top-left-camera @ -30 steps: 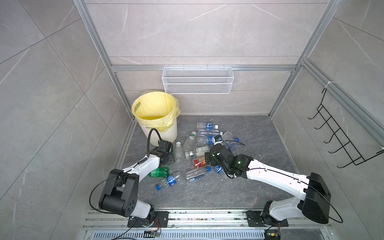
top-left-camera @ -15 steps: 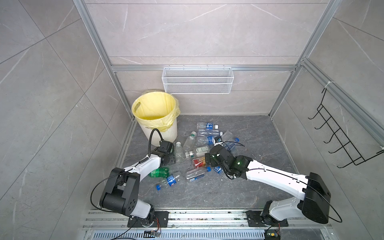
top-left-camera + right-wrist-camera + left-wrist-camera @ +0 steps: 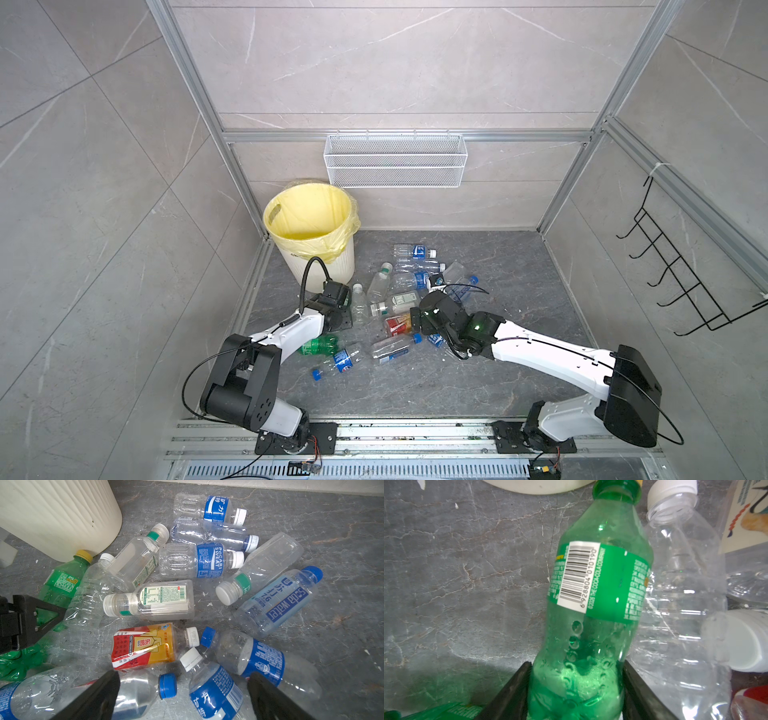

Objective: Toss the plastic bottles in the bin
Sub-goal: 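Close the left gripper around the green bottle's body, then lift the green bottle with the left gripper and carry it over the bin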

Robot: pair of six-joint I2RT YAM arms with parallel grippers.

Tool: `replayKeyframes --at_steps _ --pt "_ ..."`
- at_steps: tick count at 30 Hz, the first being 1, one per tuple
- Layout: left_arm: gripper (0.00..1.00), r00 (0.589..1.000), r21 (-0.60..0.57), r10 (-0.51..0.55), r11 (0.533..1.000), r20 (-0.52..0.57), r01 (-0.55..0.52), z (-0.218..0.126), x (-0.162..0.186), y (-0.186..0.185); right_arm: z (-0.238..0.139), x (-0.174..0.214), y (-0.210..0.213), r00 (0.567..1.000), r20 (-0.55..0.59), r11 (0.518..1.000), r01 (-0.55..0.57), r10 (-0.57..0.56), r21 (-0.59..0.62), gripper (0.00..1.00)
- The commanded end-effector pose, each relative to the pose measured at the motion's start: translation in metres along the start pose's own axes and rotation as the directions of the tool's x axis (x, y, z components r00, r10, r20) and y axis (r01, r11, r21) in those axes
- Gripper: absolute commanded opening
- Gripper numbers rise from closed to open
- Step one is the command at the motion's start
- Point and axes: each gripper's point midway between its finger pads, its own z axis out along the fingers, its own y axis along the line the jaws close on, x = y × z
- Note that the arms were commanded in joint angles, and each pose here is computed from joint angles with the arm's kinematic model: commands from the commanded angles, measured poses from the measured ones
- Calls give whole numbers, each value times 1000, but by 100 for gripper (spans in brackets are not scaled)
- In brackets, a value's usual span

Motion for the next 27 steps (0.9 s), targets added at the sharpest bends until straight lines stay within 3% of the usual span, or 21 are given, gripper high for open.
replayKeyframes --at_steps 1,8,17,22,27 --pt "53 999 34 7 999 44 -9 -17 -18 -9 -9 -4 0 1000 9 1000 -25 25 -12 100" --pt "50 998 98 -5 995 58 0 -40 -28 -24 -18 -23 11 1000 0 999 -23 23 -41 100" --pt "49 992 211 48 975 114 -71 -88 -35 -63 -31 -60 21 1000 4 996 -15 15 -85 100" --pt "49 980 319 49 942 191 -109 -133 -53 -86 -34 -84 24 999 26 994 -21 24 -109 100" --pt "49 953 354 55 921 297 -163 -188 -89 -96 -37 -109 37 997 60 986 -31 41 -163 100"
